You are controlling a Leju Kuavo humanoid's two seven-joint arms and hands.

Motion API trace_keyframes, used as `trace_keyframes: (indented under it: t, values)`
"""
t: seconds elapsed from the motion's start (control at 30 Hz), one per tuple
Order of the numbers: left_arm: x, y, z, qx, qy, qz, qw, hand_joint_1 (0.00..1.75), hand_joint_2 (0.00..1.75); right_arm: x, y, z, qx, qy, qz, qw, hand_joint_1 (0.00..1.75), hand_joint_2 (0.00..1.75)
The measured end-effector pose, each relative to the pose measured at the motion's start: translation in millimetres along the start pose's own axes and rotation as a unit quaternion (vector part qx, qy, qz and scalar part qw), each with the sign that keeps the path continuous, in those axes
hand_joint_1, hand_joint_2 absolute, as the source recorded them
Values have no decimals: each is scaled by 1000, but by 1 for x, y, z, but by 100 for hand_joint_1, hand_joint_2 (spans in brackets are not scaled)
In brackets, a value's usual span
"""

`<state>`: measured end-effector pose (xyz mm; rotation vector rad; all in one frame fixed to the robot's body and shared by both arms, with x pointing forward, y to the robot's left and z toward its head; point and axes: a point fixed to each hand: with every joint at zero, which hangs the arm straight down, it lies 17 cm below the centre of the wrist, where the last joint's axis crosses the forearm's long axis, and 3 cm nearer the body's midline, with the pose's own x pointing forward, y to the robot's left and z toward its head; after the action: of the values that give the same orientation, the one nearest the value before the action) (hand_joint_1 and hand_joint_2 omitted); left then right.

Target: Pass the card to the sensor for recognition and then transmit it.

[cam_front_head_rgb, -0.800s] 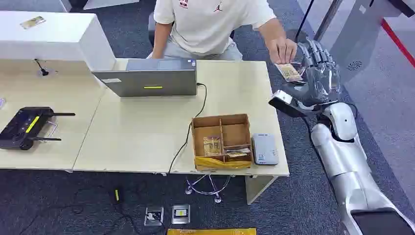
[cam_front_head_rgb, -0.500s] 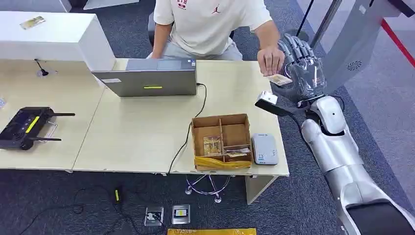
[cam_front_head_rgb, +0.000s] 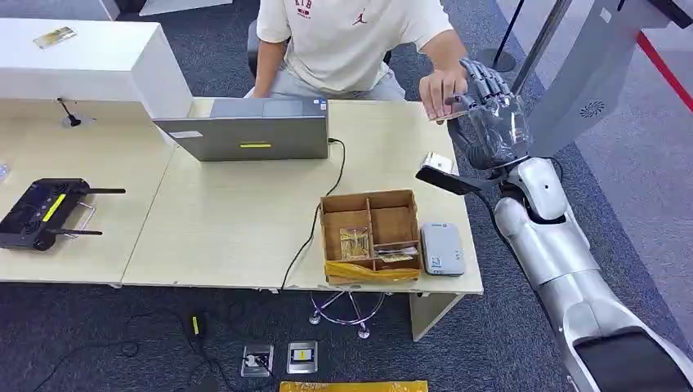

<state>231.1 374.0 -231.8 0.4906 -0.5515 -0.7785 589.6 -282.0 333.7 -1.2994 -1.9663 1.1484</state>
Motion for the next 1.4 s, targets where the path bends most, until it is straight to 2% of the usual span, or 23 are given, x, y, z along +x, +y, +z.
trace_keyframes:
  t: [0.43, 0.6, 0.9, 1.23, 1.4]
  values:
    - [-1, -1, 0, 0, 1, 2, 1000, 0, 0, 2, 2, 0, 1, 4, -10, 1000, 175, 175]
    - [-3, -2, 2, 1, 2, 9, 1000, 0, 0, 0, 17, 10, 23, 15, -24, 999, 175, 175]
    - [-12, -8, 5, 0, 9, 19, 1000, 0, 0, -3, 63, 64, 88, 44, -51, 994, 175, 175]
    - [-25, -8, 8, 2, 15, 22, 1000, 0, 0, -6, 104, 143, 157, 74, -61, 983, 175, 175]
    - [-27, -5, 7, 4, 16, 21, 1000, 0, 0, -5, 111, 161, 171, 76, -61, 980, 175, 175]
